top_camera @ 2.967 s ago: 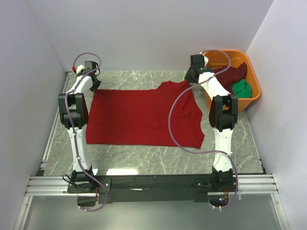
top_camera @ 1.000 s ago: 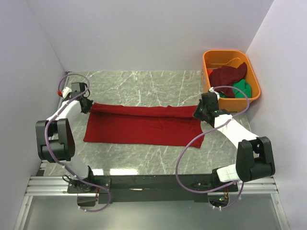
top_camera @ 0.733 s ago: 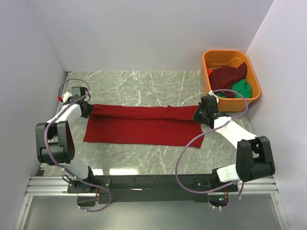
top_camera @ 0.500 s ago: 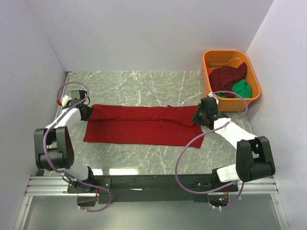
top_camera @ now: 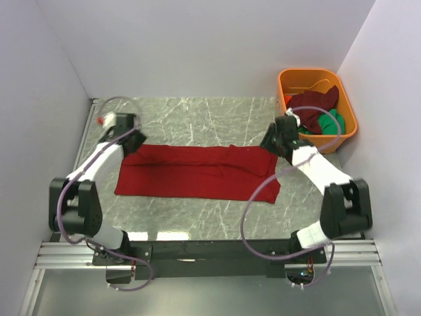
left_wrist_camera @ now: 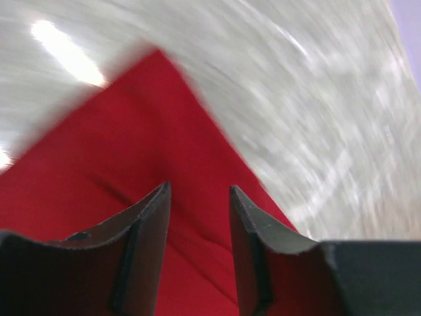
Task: Fold and stack the t-shirts
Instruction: Fold the tshirt
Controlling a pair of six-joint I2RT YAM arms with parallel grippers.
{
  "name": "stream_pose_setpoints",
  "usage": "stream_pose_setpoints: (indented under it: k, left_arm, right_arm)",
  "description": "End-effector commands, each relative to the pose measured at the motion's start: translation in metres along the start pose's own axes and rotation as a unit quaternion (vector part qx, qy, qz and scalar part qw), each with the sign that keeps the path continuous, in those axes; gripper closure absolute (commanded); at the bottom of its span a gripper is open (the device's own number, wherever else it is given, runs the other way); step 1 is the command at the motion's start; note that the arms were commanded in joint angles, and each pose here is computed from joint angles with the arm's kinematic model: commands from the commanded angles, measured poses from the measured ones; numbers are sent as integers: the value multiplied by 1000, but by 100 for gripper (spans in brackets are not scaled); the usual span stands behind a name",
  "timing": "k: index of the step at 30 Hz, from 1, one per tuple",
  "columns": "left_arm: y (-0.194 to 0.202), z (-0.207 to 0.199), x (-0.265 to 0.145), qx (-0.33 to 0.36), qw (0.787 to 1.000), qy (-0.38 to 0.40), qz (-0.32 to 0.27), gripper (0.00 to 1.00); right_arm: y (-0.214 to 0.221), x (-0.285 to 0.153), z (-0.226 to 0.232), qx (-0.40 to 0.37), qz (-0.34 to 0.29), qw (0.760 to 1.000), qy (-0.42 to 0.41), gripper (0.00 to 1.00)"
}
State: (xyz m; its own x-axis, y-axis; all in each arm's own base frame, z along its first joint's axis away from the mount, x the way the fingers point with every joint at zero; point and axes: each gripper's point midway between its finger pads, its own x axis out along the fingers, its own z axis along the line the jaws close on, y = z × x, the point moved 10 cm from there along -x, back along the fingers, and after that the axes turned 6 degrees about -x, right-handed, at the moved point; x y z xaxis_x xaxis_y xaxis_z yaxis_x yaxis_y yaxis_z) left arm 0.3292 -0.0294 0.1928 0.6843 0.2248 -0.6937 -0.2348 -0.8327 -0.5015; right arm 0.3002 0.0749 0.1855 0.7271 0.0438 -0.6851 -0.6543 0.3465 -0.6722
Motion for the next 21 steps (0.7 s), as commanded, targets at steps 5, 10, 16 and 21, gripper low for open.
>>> stream_pose_setpoints:
  k: [5,10,16,21]
  left_arm:
    - [65,-73,-6,133,981,116,86,53]
    - [102,-84,1,175,966,127,141,54]
    - [111,-67,0,155,969,118,152,55]
    - [107,-60,-7,150,972,110,141,55]
  right_arm:
    - [-26,54,33,-31,39,998,-39,48]
    - [-23,84,83,-94,64,993,-28,48]
    - [-8,111,112,-125,74,989,16,48]
    - [3,121,115,-131,74,988,45,50]
